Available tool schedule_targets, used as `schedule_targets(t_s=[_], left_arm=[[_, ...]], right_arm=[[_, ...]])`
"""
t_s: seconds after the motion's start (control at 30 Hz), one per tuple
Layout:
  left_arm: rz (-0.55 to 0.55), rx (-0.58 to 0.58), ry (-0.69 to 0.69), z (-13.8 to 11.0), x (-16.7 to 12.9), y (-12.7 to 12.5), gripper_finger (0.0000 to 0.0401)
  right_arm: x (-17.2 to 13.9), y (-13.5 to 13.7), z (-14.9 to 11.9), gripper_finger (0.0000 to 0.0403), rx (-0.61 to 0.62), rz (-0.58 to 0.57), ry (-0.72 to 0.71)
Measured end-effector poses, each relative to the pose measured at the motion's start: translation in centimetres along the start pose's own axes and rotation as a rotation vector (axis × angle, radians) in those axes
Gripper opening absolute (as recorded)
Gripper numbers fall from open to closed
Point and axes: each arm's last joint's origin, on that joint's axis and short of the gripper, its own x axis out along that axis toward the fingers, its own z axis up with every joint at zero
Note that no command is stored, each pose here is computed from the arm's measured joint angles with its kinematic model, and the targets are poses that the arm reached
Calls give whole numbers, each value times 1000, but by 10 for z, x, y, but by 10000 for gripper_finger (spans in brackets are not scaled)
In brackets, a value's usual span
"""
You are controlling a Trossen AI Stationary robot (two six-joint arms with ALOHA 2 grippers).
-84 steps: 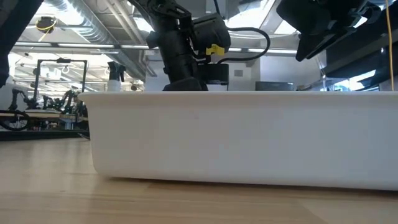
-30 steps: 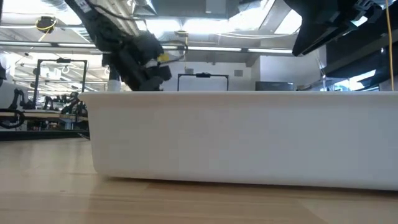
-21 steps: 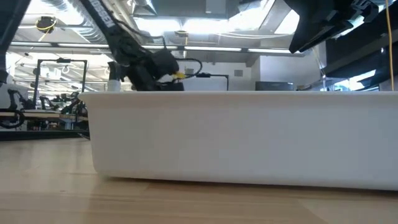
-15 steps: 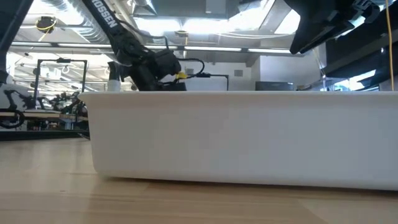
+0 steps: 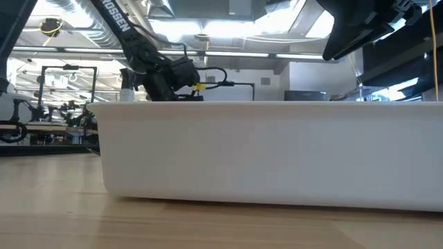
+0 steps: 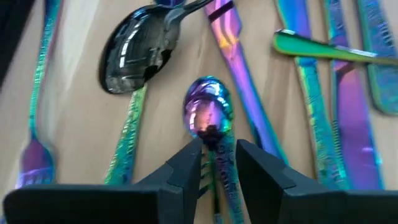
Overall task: Sort silverware
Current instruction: Put the purple spoon into the white silverware tray
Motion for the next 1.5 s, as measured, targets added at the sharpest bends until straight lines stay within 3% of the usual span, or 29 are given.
schedule_targets(t_s=[0.73,1.03,1.5], left_arm=[[9,-6,51,-10,14,7,85],[20,-15,55,-10,14,7,6],[39,-23,-6,5,-10,-6,0]], right_arm=[[0,1,0,92,5,4,-7],[0,1,0,92,5,5,-7],[0,1,1,92,9,9,-41]])
